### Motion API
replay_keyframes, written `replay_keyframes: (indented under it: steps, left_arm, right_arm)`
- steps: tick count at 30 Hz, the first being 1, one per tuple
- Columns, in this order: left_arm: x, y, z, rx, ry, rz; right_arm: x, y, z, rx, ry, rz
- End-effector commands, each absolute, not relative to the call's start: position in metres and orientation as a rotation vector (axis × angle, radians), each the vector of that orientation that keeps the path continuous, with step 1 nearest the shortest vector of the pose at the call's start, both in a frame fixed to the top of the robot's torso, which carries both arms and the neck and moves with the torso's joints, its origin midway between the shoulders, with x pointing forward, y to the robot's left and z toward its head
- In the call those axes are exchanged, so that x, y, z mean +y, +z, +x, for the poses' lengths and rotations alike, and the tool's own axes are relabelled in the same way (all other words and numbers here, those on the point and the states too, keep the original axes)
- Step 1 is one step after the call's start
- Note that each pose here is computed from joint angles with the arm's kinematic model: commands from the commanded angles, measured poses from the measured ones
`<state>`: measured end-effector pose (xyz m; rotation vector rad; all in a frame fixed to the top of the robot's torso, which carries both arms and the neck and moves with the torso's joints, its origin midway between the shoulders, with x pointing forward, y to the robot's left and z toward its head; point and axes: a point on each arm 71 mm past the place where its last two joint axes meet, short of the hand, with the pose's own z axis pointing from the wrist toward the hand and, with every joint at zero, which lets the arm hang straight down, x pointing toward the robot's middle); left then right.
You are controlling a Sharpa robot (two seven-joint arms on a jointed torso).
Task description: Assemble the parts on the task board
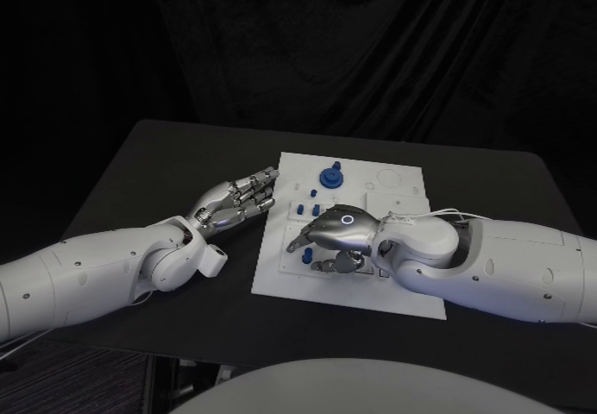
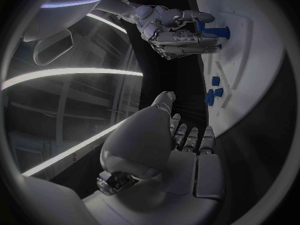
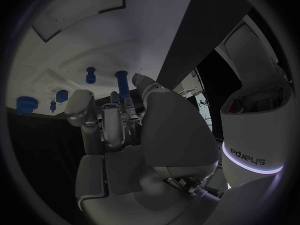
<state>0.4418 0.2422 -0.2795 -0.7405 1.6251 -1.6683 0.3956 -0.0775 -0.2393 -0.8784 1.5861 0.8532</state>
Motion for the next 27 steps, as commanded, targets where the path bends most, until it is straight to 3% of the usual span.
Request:
replay_keyframes:
  steps: [1,6,11,16,19,23,27]
  left_arm:
    - [0.242,-0.272,0.44,1.519,-1.758,-0.69]
    - [0.244,-0.272,0.44,1.518,-1.754,-0.692]
    - [0.245,-0.272,0.439,1.515,-1.748,-0.692]
    - [0.245,-0.272,0.438,1.511,-1.743,-0.693]
    - [0.245,-0.271,0.437,1.51,-1.741,-0.694]
    - [0.246,-0.271,0.437,1.509,-1.735,-0.695]
    - [0.247,-0.271,0.437,1.508,-1.733,-0.695]
  right_arm:
    - [-0.082,-0.238,0.395,1.584,0.854,-0.847]
    - [-0.097,-0.22,0.397,1.516,0.893,-0.742]
    - [-0.123,-0.184,0.405,1.457,0.92,-0.59]
    - [-0.165,-0.143,0.413,1.417,0.918,-0.365]
    - [-0.195,-0.131,0.417,1.418,0.878,-0.221]
    - [-0.225,-0.135,0.423,1.526,0.754,-0.117]
    - [-0.244,-0.158,0.418,1.711,0.575,-0.123]
